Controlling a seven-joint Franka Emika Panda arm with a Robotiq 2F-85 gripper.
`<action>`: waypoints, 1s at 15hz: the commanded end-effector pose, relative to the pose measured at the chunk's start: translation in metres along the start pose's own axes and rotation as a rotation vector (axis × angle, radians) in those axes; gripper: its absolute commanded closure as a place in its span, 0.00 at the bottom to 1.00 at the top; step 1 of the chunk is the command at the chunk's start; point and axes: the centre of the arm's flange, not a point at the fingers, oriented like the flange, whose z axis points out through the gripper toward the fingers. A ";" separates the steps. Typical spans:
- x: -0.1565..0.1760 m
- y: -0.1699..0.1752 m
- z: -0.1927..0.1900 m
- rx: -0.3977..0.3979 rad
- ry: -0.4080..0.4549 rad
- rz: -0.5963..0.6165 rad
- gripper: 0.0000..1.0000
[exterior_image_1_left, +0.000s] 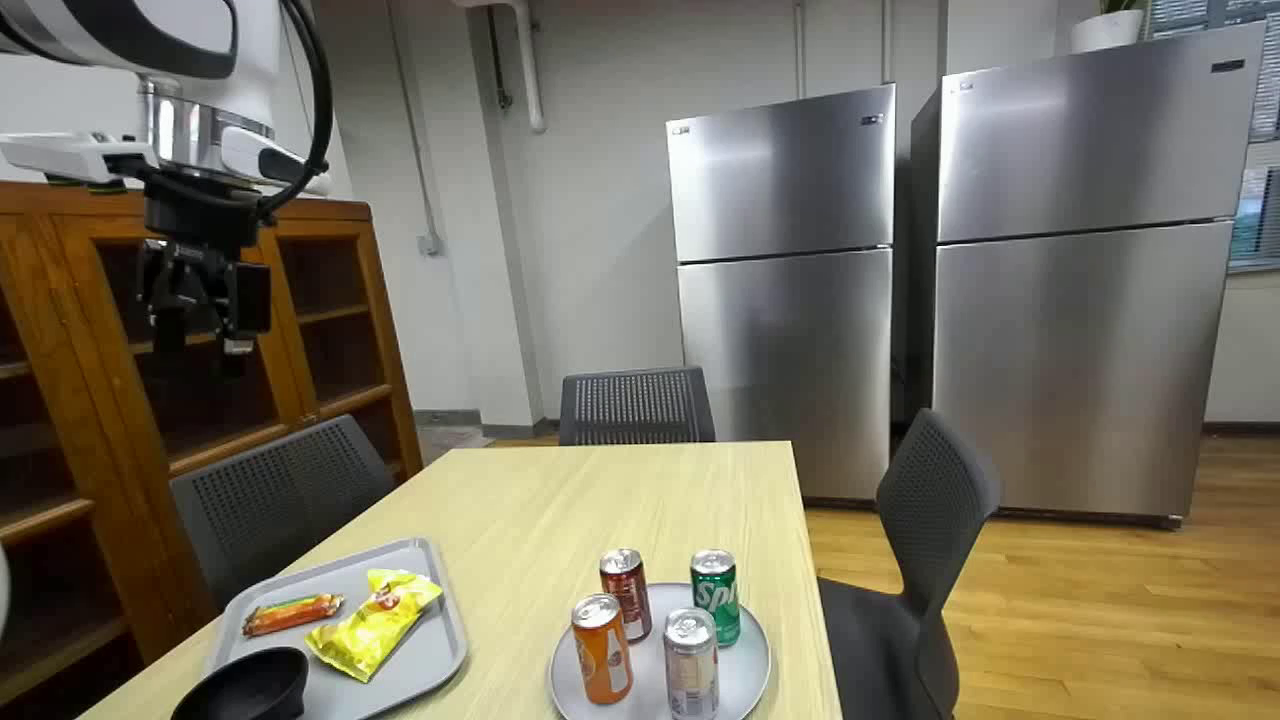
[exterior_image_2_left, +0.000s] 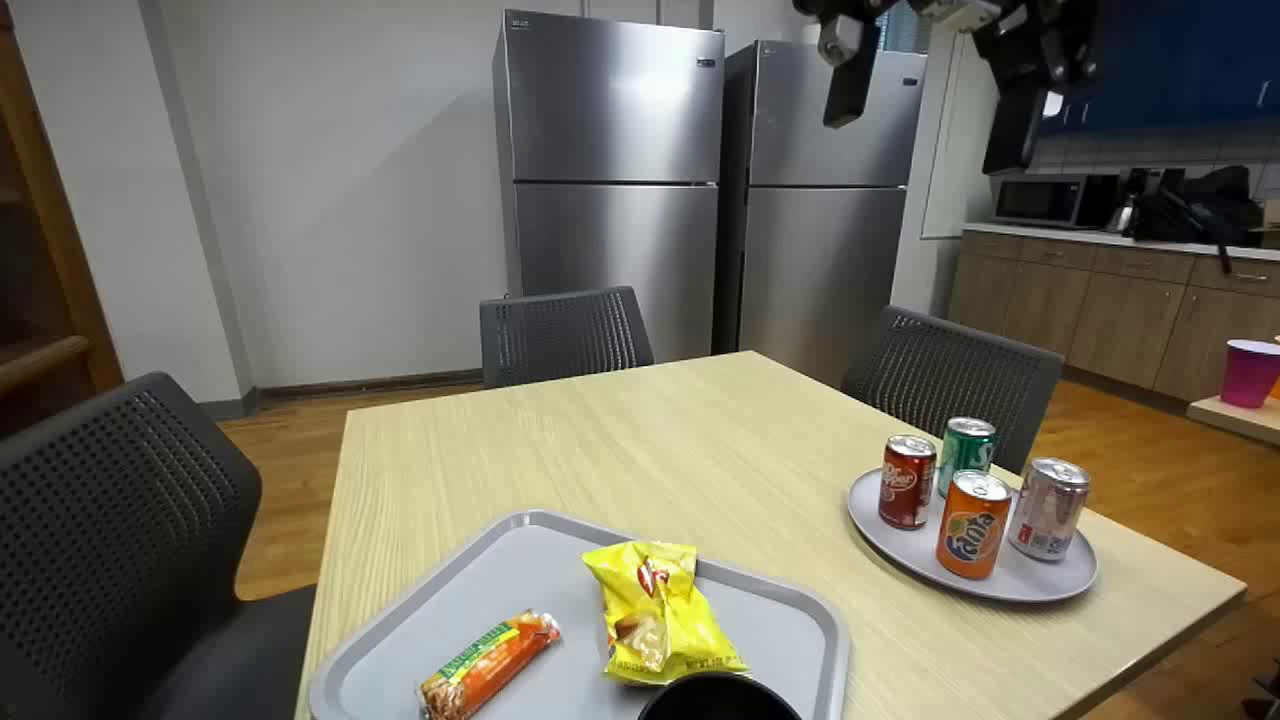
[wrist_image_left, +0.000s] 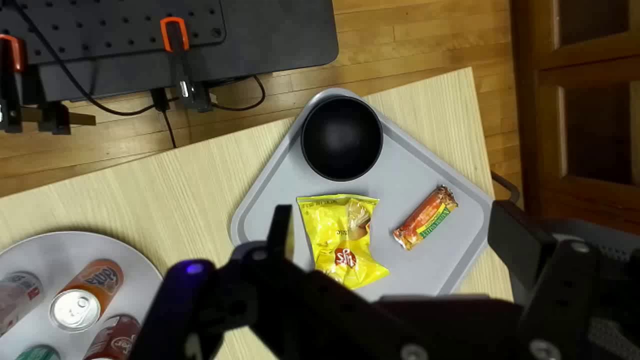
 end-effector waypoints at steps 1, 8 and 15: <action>0.000 0.000 0.000 0.000 0.000 0.000 0.00; 0.000 0.000 0.000 0.000 0.000 0.000 0.00; 0.012 -0.003 0.025 -0.024 -0.019 -0.003 0.00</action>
